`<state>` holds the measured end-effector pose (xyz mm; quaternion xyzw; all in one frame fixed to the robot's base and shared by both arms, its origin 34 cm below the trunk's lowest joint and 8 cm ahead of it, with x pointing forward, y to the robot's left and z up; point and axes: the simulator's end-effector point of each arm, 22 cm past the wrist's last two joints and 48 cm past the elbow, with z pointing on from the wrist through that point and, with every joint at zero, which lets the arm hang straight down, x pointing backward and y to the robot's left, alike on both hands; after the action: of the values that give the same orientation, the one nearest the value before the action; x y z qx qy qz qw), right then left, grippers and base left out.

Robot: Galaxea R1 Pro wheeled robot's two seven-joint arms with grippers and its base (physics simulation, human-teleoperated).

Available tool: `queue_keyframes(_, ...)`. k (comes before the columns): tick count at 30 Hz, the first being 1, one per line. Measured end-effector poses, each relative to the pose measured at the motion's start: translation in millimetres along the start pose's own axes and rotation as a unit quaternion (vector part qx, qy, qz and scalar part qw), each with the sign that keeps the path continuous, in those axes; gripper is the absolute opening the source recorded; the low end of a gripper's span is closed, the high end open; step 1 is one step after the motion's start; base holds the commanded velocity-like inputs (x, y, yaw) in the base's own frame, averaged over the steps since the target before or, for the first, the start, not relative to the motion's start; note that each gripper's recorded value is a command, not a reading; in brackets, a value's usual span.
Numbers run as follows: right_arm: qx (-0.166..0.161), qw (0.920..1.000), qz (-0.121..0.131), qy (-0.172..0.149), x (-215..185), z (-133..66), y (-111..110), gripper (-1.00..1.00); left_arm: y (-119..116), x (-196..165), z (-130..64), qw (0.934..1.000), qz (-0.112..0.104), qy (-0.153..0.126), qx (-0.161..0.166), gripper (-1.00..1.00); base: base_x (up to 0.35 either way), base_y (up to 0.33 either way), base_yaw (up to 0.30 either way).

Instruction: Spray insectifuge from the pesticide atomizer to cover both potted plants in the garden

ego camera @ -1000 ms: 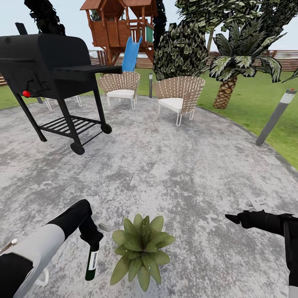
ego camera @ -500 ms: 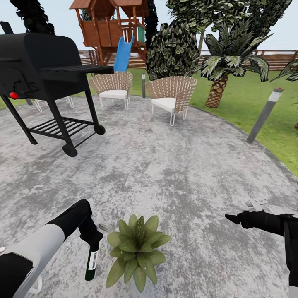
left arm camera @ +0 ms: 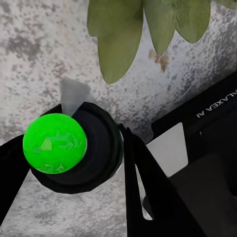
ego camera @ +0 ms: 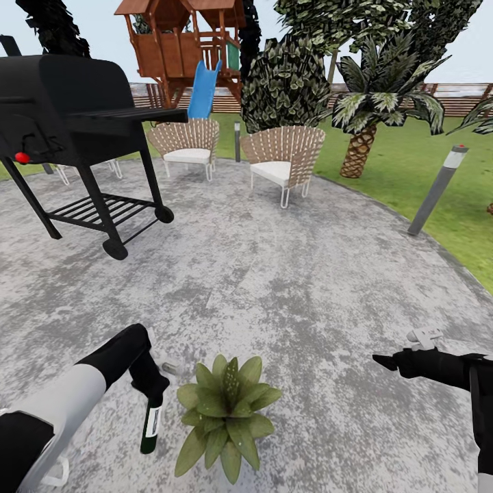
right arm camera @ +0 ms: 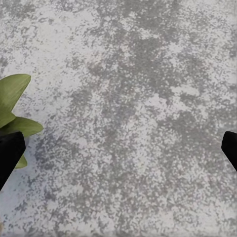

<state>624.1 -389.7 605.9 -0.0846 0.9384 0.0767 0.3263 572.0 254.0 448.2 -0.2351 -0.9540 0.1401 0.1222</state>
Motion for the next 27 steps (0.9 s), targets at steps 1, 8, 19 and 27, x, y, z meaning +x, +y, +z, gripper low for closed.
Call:
queue_keyframes(1,0.000,1.0000,0.000,0.000,0,0.0,0,1.00,1,-1,-1.5,1.0000,0.000,-0.001,-0.001,-1.00,0.000,0.000,0.000)
queue_keyframes(8,0.000,1.0000,0.000,0.000,0,0.2,0,1.00,2,-8,-8.7,1.0000,0.003,-0.006,-0.005,-1.00,0.000,0.000,0.000)
queue_keyframes(19,0.000,1.0000,0.000,0.000,0,0.2,0,1.00,-5,5,8.6,0.9999,0.007,0.010,0.000,-1.00,0.031,0.021,0.000)
queue_keyframes(27,0.000,1.0000,0.000,0.000,0,0.2,0,1.00,-5,9,12.5,0.9999,0.005,0.014,0.001,-1.00,0.088,0.070,0.000)
